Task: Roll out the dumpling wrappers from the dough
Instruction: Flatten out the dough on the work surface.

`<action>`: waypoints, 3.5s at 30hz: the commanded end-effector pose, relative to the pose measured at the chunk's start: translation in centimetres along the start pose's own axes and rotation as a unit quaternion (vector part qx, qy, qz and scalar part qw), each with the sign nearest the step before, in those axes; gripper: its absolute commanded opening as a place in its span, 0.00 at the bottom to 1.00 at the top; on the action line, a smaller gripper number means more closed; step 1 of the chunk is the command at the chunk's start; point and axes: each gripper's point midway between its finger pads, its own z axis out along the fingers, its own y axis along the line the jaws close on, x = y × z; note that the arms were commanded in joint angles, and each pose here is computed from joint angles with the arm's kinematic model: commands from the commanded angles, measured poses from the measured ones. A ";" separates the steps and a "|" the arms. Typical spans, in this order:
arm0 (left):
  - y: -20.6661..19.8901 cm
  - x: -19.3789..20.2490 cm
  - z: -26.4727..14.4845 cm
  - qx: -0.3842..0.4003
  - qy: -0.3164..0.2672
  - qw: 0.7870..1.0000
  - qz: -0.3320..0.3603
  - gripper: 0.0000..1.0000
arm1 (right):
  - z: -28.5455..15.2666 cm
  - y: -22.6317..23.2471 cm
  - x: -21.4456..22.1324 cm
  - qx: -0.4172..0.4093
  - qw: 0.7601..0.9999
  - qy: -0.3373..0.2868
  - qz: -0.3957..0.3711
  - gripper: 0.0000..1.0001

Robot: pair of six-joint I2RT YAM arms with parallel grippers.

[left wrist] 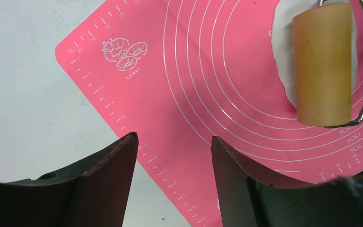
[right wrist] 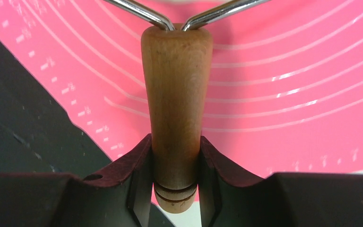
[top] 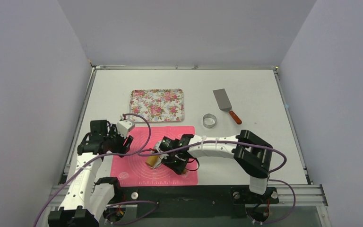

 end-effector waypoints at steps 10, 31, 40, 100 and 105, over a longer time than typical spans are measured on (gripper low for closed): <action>1.0 -1.2 -0.3 -0.022 -0.025 0.999 0.008 0.56 | -2.3 0.3 4.1 -0.002 0.999 0.008 0.033 0.00; 1.3 -1.0 -0.8 -0.036 -0.016 0.999 0.018 0.56 | -2.0 0.1 1.2 0.000 0.999 0.032 0.006 0.00; 1.3 -0.9 -0.7 -0.035 -0.017 0.999 0.017 0.56 | -2.2 -0.1 0.6 0.008 1.000 0.030 0.000 0.00; 1.3 -0.8 -1.0 -0.034 -0.008 0.999 0.026 0.56 | -1.2 -0.1 -2.7 0.007 1.000 0.020 -0.010 0.00; 1.4 -1.0 -0.9 -0.034 -0.013 0.999 0.027 0.56 | -3.0 0.4 0.4 0.008 1.000 0.018 0.016 0.00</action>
